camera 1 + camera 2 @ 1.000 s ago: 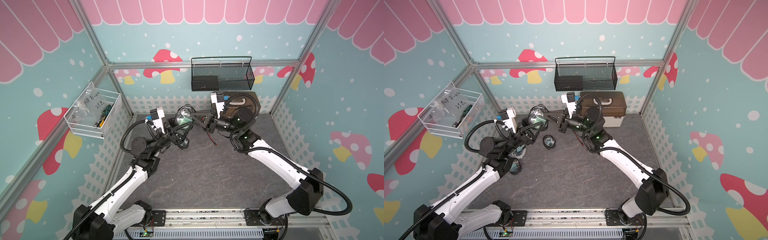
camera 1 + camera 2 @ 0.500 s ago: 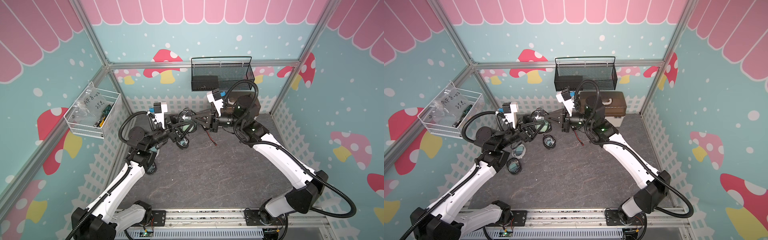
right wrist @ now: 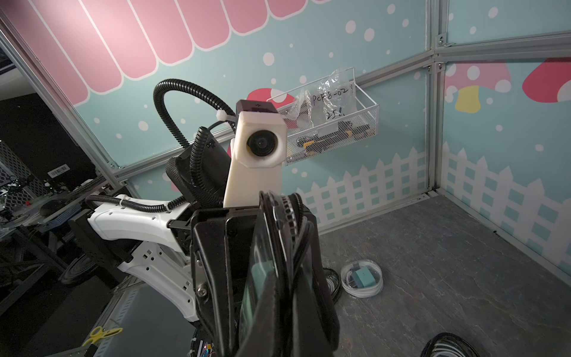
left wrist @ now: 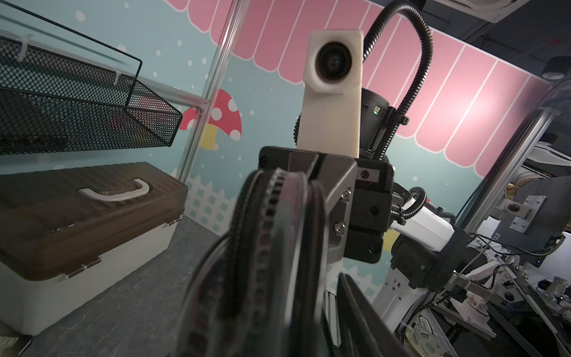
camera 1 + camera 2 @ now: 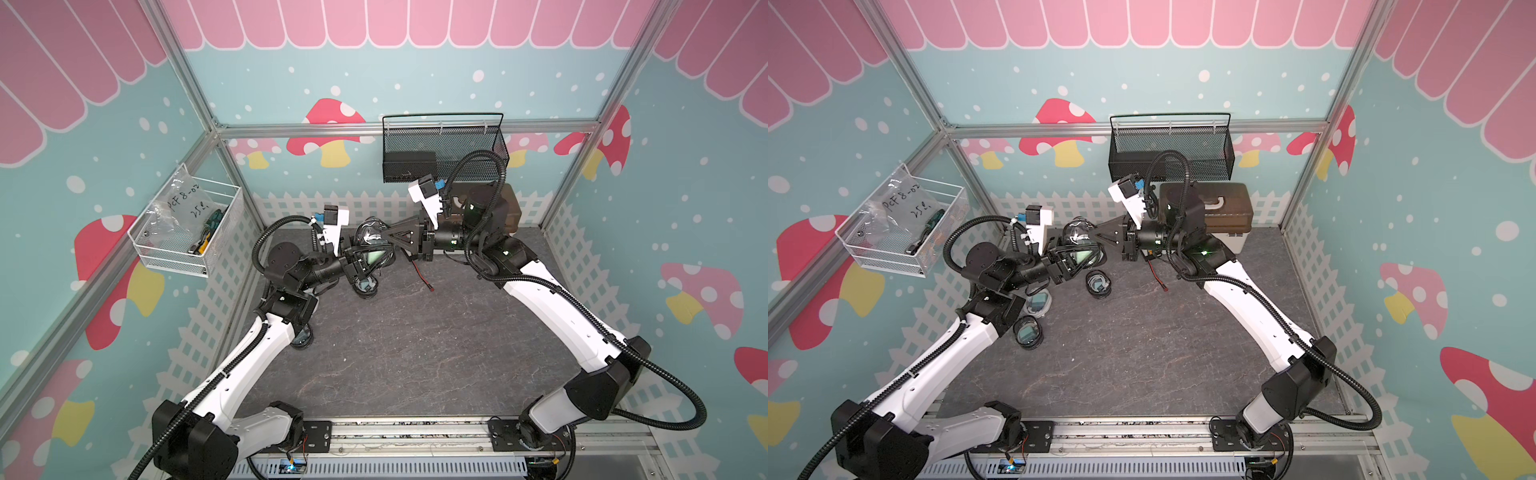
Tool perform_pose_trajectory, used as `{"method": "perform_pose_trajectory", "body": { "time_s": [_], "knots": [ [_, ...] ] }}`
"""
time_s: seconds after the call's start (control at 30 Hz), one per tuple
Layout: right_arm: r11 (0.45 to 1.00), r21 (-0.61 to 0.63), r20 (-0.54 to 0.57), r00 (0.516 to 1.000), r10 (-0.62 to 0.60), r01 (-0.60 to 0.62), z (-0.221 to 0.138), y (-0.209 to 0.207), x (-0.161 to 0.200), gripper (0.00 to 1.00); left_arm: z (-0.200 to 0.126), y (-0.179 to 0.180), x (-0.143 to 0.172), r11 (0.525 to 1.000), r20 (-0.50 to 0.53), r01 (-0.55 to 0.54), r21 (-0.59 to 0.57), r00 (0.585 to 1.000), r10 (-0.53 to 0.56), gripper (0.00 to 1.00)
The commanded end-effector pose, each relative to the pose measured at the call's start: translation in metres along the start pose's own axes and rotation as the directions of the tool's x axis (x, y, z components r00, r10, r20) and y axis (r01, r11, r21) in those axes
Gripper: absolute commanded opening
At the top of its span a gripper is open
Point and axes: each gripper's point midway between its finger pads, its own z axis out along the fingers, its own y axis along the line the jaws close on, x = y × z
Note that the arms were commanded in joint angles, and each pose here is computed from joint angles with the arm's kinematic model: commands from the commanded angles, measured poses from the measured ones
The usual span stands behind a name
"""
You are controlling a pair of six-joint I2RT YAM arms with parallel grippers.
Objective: Pack away charging kits
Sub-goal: Zip the zipper on the storage bag.
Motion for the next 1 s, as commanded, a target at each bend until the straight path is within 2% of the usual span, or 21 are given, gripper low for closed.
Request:
{"method": "perform_pose_trajectory", "body": {
  "time_s": [0.0, 0.1, 0.13, 0.2, 0.27, 0.33, 0.4, 0.57, 0.73, 0.8, 0.9, 0.97],
  "knots": [
    [0.999, 0.013, 0.02, 0.999, -0.039, 0.039, 0.005, -0.003, -0.009, 0.0, -0.002, -0.024, 0.005, 0.997, -0.054, -0.045, 0.067, 0.997, 0.049, 0.42],
    [0.999, 0.006, 0.015, 0.999, -0.037, 0.037, 0.006, -0.004, -0.007, 0.0, -0.002, -0.022, 0.003, 0.997, -0.05, -0.05, 0.054, 0.997, 0.052, 0.24],
    [0.999, 0.02, 0.016, 0.999, -0.038, 0.037, 0.005, -0.005, -0.007, 0.07, -0.002, -0.02, 0.002, 0.998, -0.043, -0.053, 0.037, 0.998, 0.054, 0.2],
    [0.995, 0.089, 0.021, 0.998, -0.052, 0.05, 0.0, -0.012, -0.006, 0.32, -0.003, -0.013, -0.001, 0.998, -0.025, -0.064, -0.018, 0.998, 0.063, 0.14],
    [0.985, 0.156, 0.019, 0.997, -0.073, 0.069, -0.007, -0.017, -0.006, 0.51, -0.005, -0.005, -0.003, 0.995, -0.009, -0.07, -0.074, 0.998, 0.07, 0.07],
    [0.969, 0.23, 0.018, 0.996, -0.093, 0.086, -0.017, -0.021, -0.004, 0.63, -0.008, 0.001, -0.008, 0.988, 0.008, -0.071, -0.134, 0.997, 0.073, 0.01],
    [0.94, 0.326, 0.023, 0.993, -0.12, 0.106, -0.031, -0.028, -0.001, 0.7, -0.012, 0.007, -0.015, 0.978, 0.033, -0.071, -0.196, 0.996, 0.079, 0.0],
    [0.872, 0.462, 0.027, 0.981, -0.194, 0.161, -0.05, -0.022, 0.02, 0.77, -0.026, 0.027, -0.036, 0.921, 0.094, -0.034, -0.388, 0.993, 0.076, 0.0],
    [0.836, 0.482, -0.063, 0.962, -0.264, 0.261, -0.018, 0.001, 0.05, 0.77, -0.031, 0.034, -0.04, 0.877, 0.107, -0.014, -0.481, 0.992, 0.074, 0.0],
    [0.85, 0.454, -0.076, 0.962, -0.262, 0.268, -0.003, 0.005, 0.054, 0.72, -0.031, 0.036, -0.039, 0.864, 0.099, -0.02, -0.504, 0.992, 0.081, 0.0],
    [0.86, 0.434, -0.092, 0.963, -0.254, 0.268, 0.015, 0.005, 0.057, 0.63, -0.023, 0.029, -0.034, 0.873, 0.081, -0.032, -0.486, 0.993, 0.082, 0.0],
    [0.85, 0.457, -0.104, 0.965, -0.242, 0.263, 0.023, -0.003, 0.057, 0.58, -0.021, 0.028, -0.033, 0.872, 0.074, -0.039, -0.488, 0.994, 0.085, 0.0]
  ]
}}
